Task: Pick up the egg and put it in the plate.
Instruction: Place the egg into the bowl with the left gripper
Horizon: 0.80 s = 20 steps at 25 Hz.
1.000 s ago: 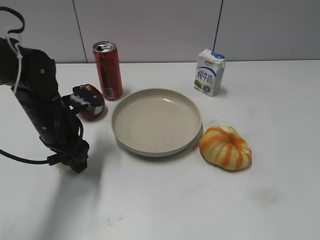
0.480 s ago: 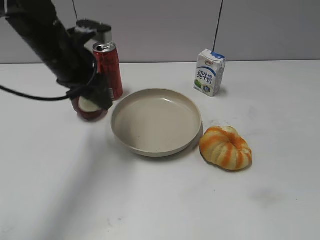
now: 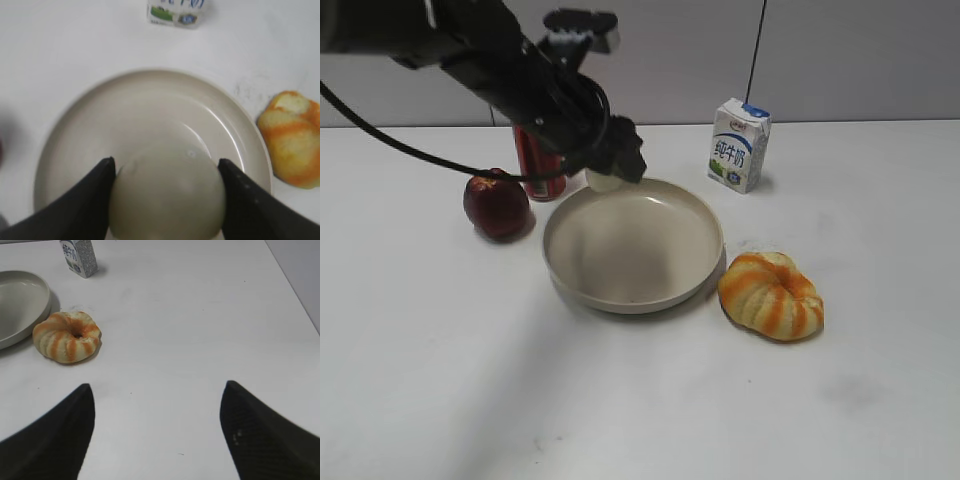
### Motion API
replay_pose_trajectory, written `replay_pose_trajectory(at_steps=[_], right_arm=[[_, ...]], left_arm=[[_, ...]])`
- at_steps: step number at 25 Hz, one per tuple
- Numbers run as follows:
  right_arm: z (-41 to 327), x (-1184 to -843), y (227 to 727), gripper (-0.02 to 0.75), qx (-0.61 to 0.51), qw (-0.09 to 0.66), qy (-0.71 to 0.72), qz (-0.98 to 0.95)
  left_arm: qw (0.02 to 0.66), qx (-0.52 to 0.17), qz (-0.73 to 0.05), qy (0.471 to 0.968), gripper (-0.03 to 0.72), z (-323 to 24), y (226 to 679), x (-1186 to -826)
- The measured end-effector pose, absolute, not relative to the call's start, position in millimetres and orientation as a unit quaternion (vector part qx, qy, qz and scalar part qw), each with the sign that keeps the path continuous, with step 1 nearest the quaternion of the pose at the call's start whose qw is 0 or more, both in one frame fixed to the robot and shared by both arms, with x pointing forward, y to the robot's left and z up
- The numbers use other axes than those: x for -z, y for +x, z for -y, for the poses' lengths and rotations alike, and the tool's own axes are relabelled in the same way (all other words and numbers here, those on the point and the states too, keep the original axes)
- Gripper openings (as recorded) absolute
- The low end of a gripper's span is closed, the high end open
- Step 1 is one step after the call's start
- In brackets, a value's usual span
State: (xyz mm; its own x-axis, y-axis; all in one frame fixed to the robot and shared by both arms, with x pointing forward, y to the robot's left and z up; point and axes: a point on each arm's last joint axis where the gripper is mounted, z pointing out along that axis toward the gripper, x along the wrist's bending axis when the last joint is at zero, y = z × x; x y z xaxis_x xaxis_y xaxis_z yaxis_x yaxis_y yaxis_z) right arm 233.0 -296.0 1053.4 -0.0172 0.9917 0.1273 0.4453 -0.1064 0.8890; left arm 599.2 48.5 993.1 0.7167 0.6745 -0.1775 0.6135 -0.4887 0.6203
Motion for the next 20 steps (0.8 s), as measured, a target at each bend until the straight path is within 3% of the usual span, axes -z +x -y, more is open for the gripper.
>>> replay_pose_trajectory(at_steps=[5, 9, 15, 20], right_arm=[[296, -1053, 233, 0.589, -0.413, 0.33, 0.618, -0.581], [296, -1053, 233, 0.589, -0.413, 0.33, 0.618, -0.581], [296, -1053, 233, 0.589, -0.413, 0.33, 0.618, -0.581], [296, -1053, 233, 0.589, -0.413, 0.33, 0.618, -0.581]], left_arm=[[0.293, -0.009, -0.376, 0.879, 0.458, -33, 599, -939], [0.274, 0.004, -0.377, 0.885, 0.463, -29, 597, -917], [0.27, 0.005, -0.376, 0.886, 0.653, -29, 597, -914], [0.289, -0.004, -0.366, 0.885, 0.678, -30, 594, -941]])
